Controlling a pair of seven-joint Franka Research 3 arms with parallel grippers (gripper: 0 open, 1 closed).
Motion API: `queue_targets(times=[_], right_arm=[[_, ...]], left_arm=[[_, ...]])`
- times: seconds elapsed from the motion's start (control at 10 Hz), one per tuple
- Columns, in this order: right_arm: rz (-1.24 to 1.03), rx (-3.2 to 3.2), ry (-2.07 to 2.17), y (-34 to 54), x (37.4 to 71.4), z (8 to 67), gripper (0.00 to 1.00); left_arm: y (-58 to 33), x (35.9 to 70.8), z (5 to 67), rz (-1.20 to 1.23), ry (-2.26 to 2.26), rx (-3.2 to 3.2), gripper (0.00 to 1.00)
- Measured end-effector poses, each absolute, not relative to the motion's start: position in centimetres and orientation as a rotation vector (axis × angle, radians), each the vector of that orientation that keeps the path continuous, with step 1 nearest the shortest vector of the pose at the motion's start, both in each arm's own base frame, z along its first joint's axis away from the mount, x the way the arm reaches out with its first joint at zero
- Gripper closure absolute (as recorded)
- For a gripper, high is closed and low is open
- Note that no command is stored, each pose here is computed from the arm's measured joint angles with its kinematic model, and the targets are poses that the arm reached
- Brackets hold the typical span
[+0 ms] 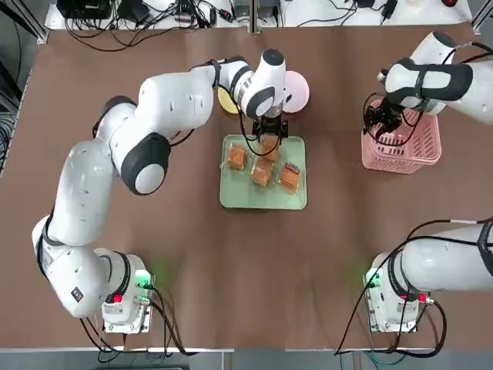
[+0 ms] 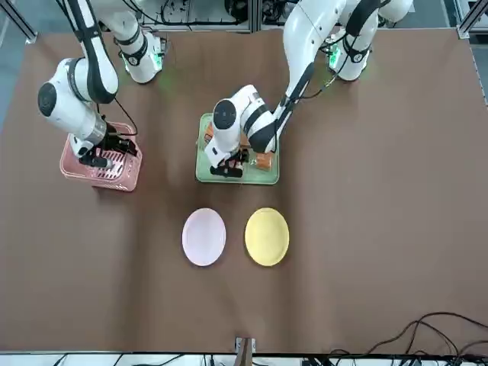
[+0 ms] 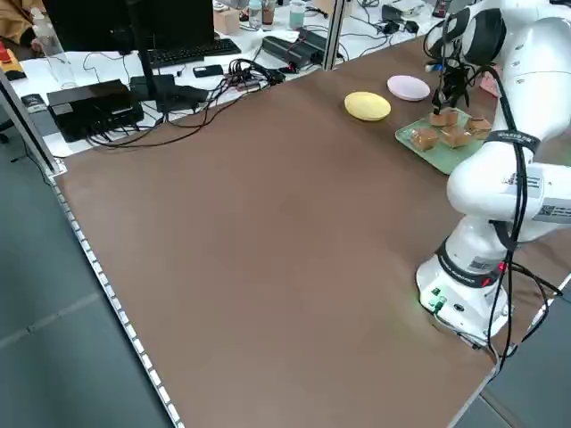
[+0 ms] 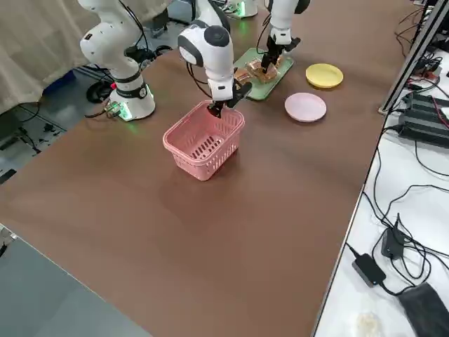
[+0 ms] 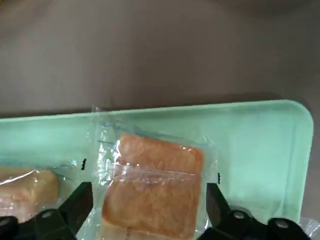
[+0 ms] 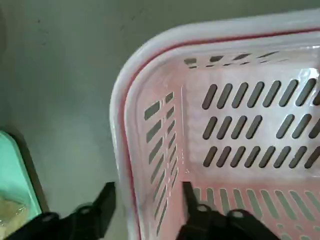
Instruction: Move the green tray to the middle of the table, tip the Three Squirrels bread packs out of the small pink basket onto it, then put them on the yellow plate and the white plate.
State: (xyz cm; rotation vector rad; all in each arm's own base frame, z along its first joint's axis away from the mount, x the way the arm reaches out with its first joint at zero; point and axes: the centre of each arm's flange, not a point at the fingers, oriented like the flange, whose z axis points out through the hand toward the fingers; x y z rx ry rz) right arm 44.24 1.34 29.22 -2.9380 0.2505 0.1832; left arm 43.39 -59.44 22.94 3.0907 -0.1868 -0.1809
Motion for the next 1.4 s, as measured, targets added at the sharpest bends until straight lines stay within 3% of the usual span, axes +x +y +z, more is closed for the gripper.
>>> queue_targets(times=[0.2,0.6,0.8,0.9,1.0,1.1,1.3,1.4], right_arm=[[0.191,-2.925,0.225,1.7,45.9,31.6,0.04],[0.075,-3.008,0.133,-0.8,51.3,42.1,0.02],[0.032,-3.05,0.105,-2.2,53.4,50.1,0.02],[0.013,-3.057,0.118,-3.2,54.0,54.4,0.02],[-0.002,-3.071,0.138,-4.5,54.3,57.9,0.02],[0.009,-3.087,0.157,-5.5,54.5,60.6,0.02],[0.051,-3.109,0.172,-6.6,55.0,62.8,0.02],[0.087,-3.126,0.151,-6.0,55.2,62.8,0.01]], left_arm=[[-59.7,42.8,22.2,-0.197,-0.222,3.091,0.0],[-59.7,42.4,20.6,-0.223,-0.311,3.093,0.0],[-59.7,42.2,20.0,-0.232,-0.333,3.094,0.03],[-59.7,42.2,20.0,-0.233,-0.333,3.094,0.18],[-59.7,42.2,20.0,-0.233,-0.334,3.094,0.27],[-59.7,42.2,20.0,-0.233,-0.333,3.094,0.27],[-59.8,42.5,20.6,-0.223,-0.33,3.09,0.39],[-59.7,42.8,21.1,-0.21,-0.323,3.087,0.39]])
